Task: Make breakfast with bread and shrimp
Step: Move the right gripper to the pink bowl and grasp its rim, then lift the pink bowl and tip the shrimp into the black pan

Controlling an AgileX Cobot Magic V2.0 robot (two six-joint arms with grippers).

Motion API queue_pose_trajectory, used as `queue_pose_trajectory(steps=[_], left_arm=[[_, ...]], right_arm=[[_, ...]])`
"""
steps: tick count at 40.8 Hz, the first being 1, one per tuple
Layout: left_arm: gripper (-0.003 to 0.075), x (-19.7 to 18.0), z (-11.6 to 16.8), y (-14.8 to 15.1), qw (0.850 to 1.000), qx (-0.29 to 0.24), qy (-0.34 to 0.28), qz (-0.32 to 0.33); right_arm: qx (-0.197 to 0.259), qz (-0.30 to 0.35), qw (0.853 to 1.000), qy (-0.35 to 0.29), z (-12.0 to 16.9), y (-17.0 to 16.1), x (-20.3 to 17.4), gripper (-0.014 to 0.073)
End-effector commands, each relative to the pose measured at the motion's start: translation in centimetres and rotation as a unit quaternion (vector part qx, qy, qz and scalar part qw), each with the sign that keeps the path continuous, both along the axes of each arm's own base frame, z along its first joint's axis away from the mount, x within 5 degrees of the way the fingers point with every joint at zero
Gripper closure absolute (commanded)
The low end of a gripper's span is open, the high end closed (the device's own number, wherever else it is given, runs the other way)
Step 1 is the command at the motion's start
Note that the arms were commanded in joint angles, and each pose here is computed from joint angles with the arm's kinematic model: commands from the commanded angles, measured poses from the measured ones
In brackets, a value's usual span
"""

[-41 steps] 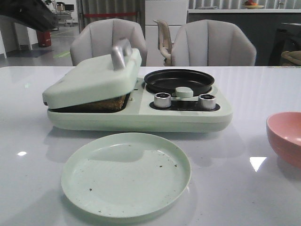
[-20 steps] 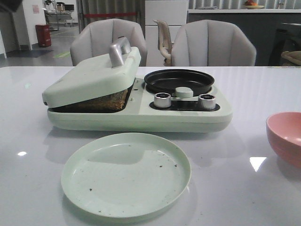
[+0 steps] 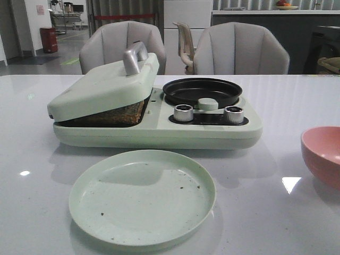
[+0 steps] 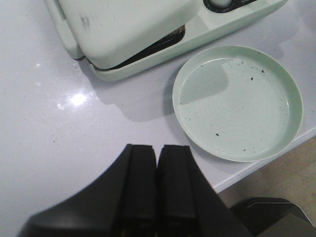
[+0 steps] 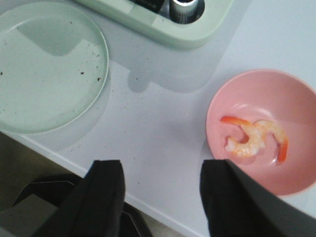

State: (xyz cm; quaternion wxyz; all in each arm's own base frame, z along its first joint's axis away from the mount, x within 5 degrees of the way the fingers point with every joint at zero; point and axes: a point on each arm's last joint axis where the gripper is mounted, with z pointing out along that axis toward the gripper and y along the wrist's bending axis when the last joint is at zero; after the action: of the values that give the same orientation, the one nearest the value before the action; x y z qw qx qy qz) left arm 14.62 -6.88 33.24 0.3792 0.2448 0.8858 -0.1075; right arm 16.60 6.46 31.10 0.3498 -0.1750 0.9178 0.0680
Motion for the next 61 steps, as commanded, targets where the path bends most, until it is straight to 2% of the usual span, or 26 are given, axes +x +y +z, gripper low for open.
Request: queue_pose_trajectory(steps=[1,5,10,16,22,30,42,44,47,56,61], left_arm=[[0.0619,0.2,1.3,-0.2,0.999,-0.025,-0.038,0.005],[0.0619,0.2,1.4,-0.2,0.999,-0.026,-0.041,0.006],[0.0619,0.2,1.4,-0.2,0.999,-0.027,-0.042,0.006],[0.0619,0.3,1.4,-0.2,0.999,-0.027,-0.043,0.006],[0.0619,0.3,1.5,-0.2,0.998,-0.03,-0.049,0.008],[0.0619,0.4,1.6,-0.2,0.998,-0.032,-0.054,0.008],[0.0619,0.4,1.6,-0.2,0.998,-0.032,-0.054,0.008],[0.0619,0.4,1.6,-0.2,0.998,-0.032,-0.054,0.008],[0.0619,0.4,1.6,-0.2,0.998,-0.032,-0.054,0.008],[0.0619,0.4,1.6,-0.2,0.998,-0.032,-0.054,0.008],[0.0619,0.4,1.6,-0.2,0.998,-0.032,-0.054,0.008]], right_arm=[[-0.007,0.002,0.998,-0.06,1.4,0.0,0.9,0.0132],[-0.024,-0.019,0.999,-0.032,1.0,-0.6,1.9,0.0132],[-0.034,-0.085,0.996,0.013,0.4,-2.8,4.1,0.0132],[-0.03,-0.169,0.984,0.055,-1.0,-6.1,6.8,0.0132],[-0.031,-0.218,0.972,0.083,-2.8,-8.7,9.2,0.0132],[-0.037,-0.238,0.965,0.101,-5.4,-10.5,12.3,0.0132],[-0.042,-0.233,0.965,0.113,-9.4,-10.9,15.4,0.0139],[-0.042,-0.233,0.964,0.12,-10.0,-10.9,15.6,0.0166],[-0.043,-0.232,0.963,0.128,-10.6,-10.9,15.8,0.0252],[-0.044,-0.231,0.964,0.121,-10.7,-10.9,16.0,0.0567],[-0.06,-0.219,0.967,0.118,-9.8,-11.0,16.4,0.055]])
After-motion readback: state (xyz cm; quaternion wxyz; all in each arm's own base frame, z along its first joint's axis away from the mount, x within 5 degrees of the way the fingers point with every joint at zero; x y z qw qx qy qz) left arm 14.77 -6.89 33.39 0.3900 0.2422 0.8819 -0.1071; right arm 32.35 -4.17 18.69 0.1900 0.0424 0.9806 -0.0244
